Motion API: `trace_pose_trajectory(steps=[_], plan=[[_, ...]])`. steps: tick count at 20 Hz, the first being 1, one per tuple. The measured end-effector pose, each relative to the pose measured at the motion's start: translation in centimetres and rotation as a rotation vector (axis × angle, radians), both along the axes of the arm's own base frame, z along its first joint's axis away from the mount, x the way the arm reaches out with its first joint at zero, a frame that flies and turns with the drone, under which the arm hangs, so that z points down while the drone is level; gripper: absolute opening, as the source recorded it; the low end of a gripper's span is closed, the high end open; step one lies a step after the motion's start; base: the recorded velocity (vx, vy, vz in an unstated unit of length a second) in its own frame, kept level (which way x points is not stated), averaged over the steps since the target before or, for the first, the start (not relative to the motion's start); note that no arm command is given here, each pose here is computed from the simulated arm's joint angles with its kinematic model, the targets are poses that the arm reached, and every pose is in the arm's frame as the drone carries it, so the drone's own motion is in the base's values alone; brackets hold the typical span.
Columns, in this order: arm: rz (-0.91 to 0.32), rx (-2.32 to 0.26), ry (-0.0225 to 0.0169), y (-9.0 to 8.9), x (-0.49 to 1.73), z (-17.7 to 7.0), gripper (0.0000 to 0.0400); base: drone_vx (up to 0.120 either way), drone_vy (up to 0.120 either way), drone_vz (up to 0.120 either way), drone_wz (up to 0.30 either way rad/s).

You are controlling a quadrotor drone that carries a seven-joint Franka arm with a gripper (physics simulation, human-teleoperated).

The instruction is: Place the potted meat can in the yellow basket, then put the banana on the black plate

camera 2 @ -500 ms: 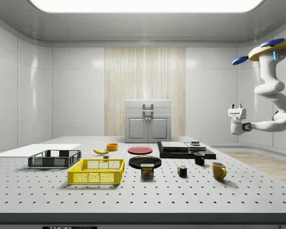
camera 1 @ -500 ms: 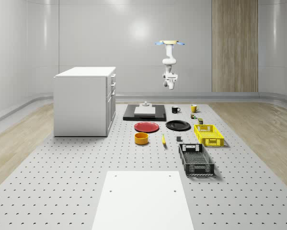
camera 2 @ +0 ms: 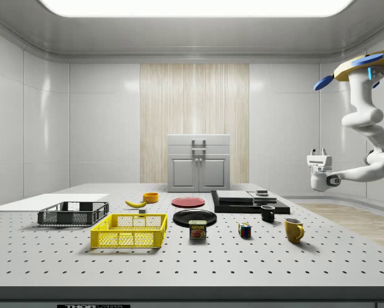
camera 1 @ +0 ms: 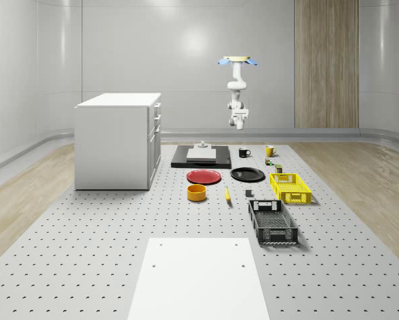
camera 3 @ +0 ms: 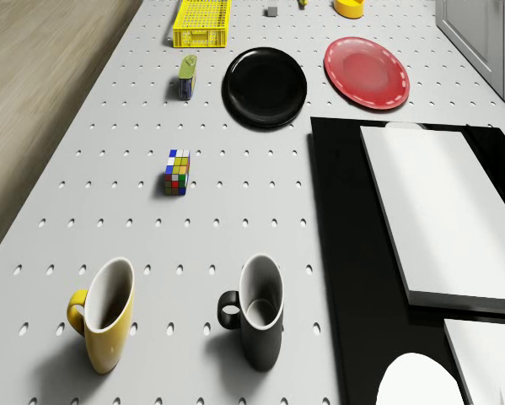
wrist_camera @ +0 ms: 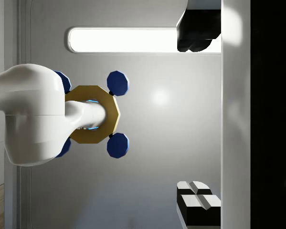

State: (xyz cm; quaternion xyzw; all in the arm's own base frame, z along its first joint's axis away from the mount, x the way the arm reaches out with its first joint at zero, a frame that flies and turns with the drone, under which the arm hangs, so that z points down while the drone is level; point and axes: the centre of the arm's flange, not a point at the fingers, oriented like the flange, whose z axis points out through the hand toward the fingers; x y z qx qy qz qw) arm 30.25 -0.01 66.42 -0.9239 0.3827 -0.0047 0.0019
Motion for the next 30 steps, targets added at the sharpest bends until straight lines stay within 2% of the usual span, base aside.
trace_pose_trajectory(steps=[5, 10, 30], plan=[[0.0, 0.0, -0.0039, 0.0, 0.13, 1.7, 0.04, 0.12, 0.12, 0.0, 0.0], [0.0, 0.0, -0.0078, 0.0, 0.17, 2.4, 0.04, 0.12, 0.12, 0.0, 0.0], [0.0, -0.003, -0.023, 0.0, 0.05, 2.7, 0.04, 0.12, 0.12, 0.0, 0.0]])
